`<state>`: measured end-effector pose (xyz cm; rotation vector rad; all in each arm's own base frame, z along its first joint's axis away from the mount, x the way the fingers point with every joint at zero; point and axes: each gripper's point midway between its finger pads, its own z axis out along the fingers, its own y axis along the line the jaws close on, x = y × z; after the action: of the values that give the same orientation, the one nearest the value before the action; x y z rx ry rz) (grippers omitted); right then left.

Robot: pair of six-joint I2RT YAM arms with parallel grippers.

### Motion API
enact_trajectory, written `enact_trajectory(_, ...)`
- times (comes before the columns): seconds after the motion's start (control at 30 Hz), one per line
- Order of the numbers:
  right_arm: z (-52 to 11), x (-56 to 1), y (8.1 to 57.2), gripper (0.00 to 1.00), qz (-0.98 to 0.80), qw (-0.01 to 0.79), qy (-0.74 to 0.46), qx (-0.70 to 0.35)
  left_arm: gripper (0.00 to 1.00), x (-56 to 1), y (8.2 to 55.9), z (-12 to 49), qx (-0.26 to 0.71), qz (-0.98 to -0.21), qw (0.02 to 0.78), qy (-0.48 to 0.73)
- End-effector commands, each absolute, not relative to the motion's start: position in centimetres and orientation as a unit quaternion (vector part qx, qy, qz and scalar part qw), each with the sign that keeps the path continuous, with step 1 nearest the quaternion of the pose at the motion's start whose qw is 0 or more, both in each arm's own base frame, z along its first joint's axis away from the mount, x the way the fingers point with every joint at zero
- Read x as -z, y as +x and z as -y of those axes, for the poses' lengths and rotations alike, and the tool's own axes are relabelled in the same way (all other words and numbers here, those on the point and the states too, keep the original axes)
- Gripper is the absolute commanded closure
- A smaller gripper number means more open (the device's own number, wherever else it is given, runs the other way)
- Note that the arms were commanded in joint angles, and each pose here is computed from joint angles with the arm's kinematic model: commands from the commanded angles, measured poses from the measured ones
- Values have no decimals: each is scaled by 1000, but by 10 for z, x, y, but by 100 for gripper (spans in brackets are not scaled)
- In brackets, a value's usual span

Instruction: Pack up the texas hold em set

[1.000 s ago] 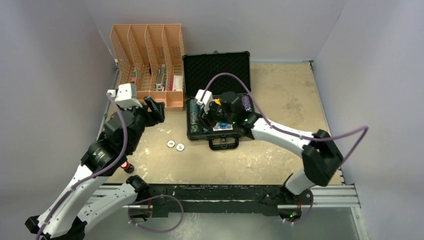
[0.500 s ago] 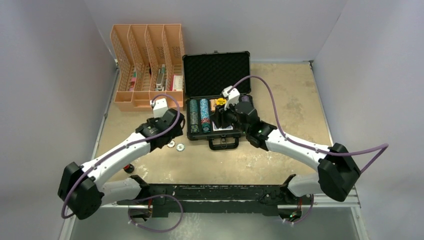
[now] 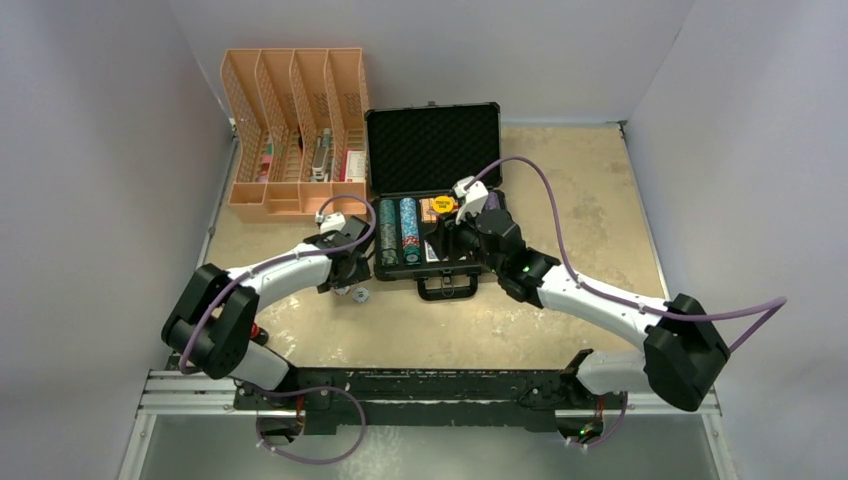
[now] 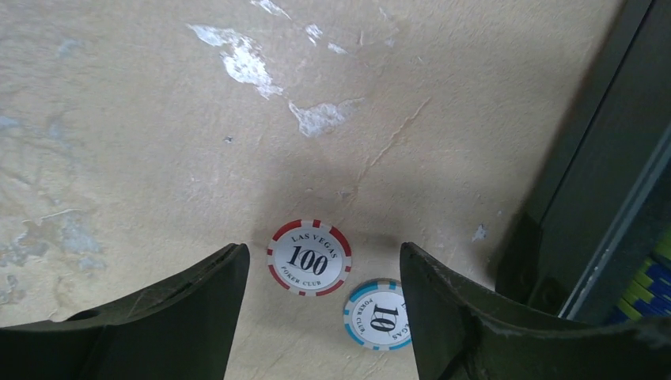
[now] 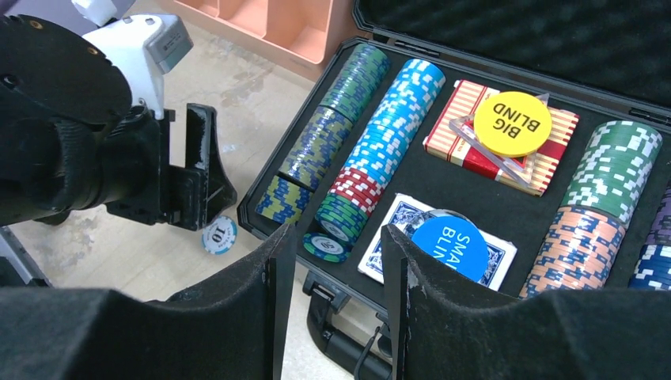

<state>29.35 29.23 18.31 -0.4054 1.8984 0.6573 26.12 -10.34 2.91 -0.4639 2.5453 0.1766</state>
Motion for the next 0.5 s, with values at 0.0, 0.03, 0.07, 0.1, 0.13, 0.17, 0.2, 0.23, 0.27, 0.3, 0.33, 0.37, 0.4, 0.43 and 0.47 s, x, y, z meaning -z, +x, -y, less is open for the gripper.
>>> enact_trajectory(0.0, -290, -197, 298, 53, -775, 545, -165, -273, 33, -23, 266, 113, -39, -946, 267, -181)
enact_trajectory(0.03, -290, -196, 298, 53, -776, 545, -165, -272, 35, -21, 265, 110, -46, -946, 265, -182)
enact_trajectory(0.07, -289, -195, 298, 53, -777, 544, -165, -269, 37, -21, 262, 105, -59, -945, 263, -183)
enact_trajectory(0.1, -289, -194, 299, 54, -778, 544, -165, -268, 38, -21, 260, 101, -68, -945, 262, -185)
enact_trajectory(0.13, -289, -193, 299, 54, -778, 544, -164, -266, 38, -20, 258, 98, -74, -945, 261, -185)
enact_trajectory(0.17, -289, -192, 299, 54, -779, 544, -163, -266, 39, -19, 256, 96, -77, -944, 260, -186)
enact_trajectory(0.2, -289, -192, 300, 54, -779, 544, -163, -265, 40, -17, 255, 95, -78, -944, 259, -189)
enact_trajectory(0.23, -289, -190, 301, 54, -780, 544, -164, -264, 41, -15, 254, 95, -77, -944, 258, -191)
enact_trajectory(0.27, -290, -190, 301, 54, -780, 544, -164, -264, 42, -14, 253, 94, -77, -943, 257, -195)
enact_trajectory(0.3, -291, -190, 302, 54, -780, 544, -165, -263, 42, -12, 251, 94, -75, -943, 255, -199)
enact_trajectory(0.33, -291, -189, 303, 54, -781, 542, -166, -261, 42, -10, 249, 94, -72, -943, 253, -204)
enact_trajectory(0.37, -292, -188, 303, 54, -782, 542, -166, -260, 42, -8, 247, 94, -69, -942, 251, -210)
enact_trajectory(0.4, -292, -188, 304, 54, -783, 541, -165, -259, 41, -6, 245, 94, -66, -941, 251, -215)
enact_trajectory(0.43, -292, -187, 304, 54, -784, 541, -165, -257, 41, -4, 243, 93, -62, -940, 252, -221)
enact_trajectory(0.47, -292, -186, 305, 54, -784, 540, -166, -257, 41, -2, 242, 93, -58, -938, 254, -229)
